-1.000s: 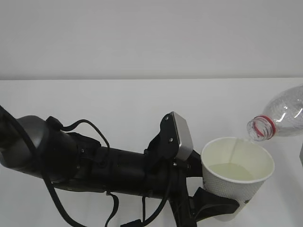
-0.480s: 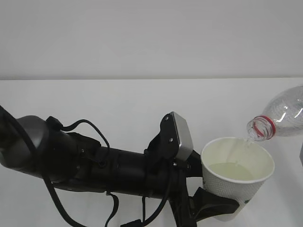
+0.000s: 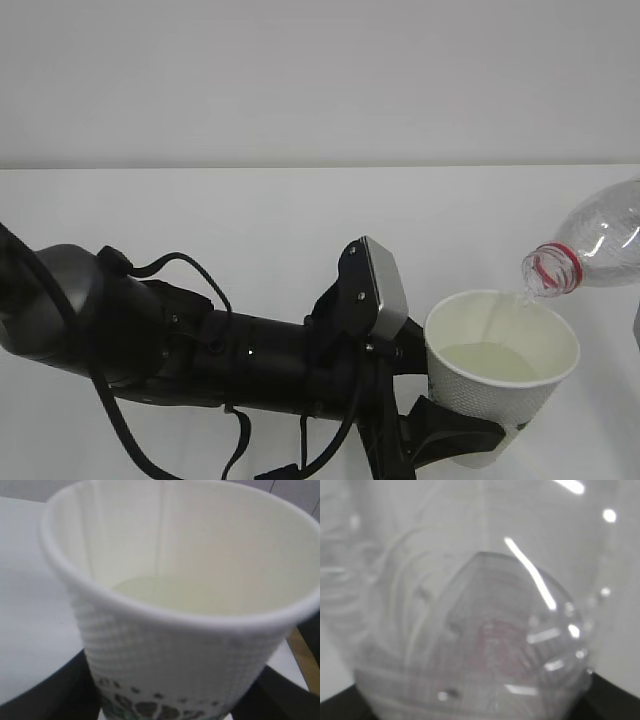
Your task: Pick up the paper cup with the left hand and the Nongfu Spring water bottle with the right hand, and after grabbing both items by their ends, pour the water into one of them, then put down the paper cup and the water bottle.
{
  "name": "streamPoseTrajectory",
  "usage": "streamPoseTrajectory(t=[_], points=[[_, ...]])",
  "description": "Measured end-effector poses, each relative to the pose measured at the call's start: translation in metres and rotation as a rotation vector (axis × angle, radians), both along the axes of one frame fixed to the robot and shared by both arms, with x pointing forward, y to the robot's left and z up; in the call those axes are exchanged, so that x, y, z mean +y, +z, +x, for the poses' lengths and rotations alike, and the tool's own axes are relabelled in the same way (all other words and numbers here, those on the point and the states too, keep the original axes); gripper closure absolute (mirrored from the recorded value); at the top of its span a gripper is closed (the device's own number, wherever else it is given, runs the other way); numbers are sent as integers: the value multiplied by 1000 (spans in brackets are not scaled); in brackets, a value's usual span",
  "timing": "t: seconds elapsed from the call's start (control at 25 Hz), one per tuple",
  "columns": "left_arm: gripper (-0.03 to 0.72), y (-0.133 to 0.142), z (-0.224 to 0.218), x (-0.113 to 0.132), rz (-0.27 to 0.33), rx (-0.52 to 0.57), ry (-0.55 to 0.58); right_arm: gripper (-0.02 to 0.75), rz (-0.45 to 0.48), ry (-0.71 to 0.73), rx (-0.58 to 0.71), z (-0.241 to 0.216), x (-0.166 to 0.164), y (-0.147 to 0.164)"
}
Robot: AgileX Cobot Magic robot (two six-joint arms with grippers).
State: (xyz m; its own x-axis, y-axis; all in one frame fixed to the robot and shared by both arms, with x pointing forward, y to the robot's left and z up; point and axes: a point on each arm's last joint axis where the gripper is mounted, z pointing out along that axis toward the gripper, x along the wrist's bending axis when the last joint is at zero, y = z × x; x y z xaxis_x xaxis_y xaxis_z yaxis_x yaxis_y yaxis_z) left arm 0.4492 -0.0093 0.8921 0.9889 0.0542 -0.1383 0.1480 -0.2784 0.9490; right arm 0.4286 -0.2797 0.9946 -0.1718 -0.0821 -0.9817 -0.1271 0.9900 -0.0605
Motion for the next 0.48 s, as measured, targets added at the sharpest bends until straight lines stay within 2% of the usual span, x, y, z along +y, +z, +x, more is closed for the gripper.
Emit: streamPoseTrajectory(t=[0.48], points=[[186, 0, 0, 0, 0, 0, 0, 253, 1, 0, -7, 0, 0, 1]])
